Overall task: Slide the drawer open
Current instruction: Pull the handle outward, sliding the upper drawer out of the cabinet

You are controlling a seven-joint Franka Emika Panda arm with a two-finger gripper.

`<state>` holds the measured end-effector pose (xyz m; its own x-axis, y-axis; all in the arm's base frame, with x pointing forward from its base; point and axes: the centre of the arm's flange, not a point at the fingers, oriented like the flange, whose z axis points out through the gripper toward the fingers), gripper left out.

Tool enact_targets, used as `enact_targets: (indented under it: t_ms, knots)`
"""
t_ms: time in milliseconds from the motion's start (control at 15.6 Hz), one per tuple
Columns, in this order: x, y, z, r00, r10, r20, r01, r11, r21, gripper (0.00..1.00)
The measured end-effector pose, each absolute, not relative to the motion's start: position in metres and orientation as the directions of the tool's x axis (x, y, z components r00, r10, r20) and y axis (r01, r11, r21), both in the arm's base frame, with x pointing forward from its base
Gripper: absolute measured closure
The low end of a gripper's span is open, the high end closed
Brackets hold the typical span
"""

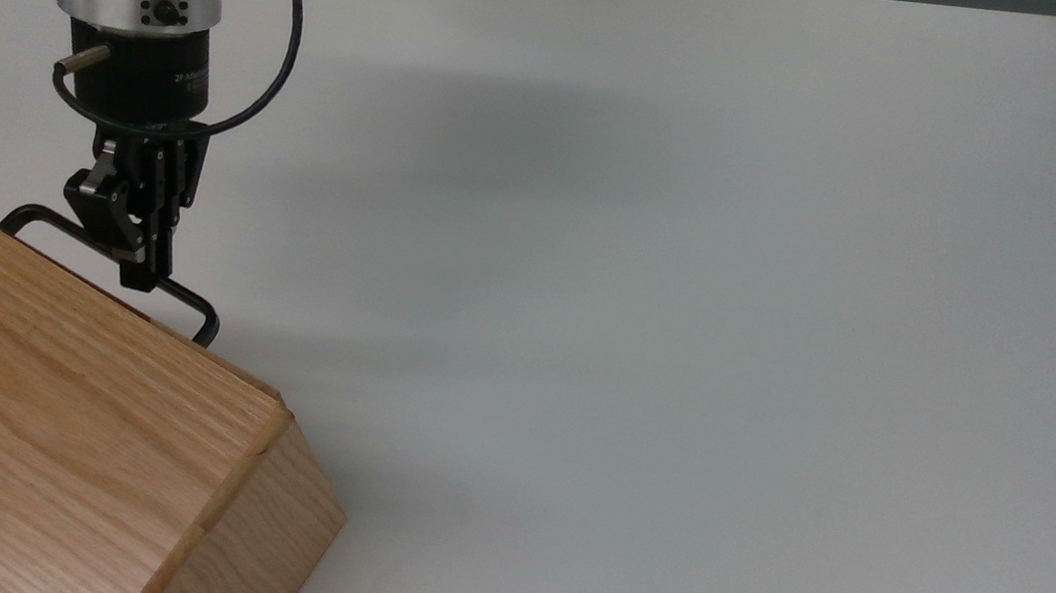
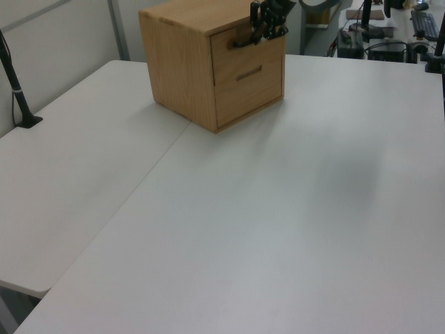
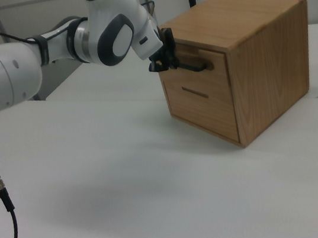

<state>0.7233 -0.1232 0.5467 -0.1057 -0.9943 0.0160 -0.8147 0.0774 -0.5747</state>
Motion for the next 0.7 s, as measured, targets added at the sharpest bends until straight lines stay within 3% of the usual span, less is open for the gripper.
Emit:
enact_targets:
  t_ms: [704]
  knots:
    - [0.693, -0.102, 0.565, -0.037, -0.999, 0.01, -0.926, 0.03, -0.376, 0.82]
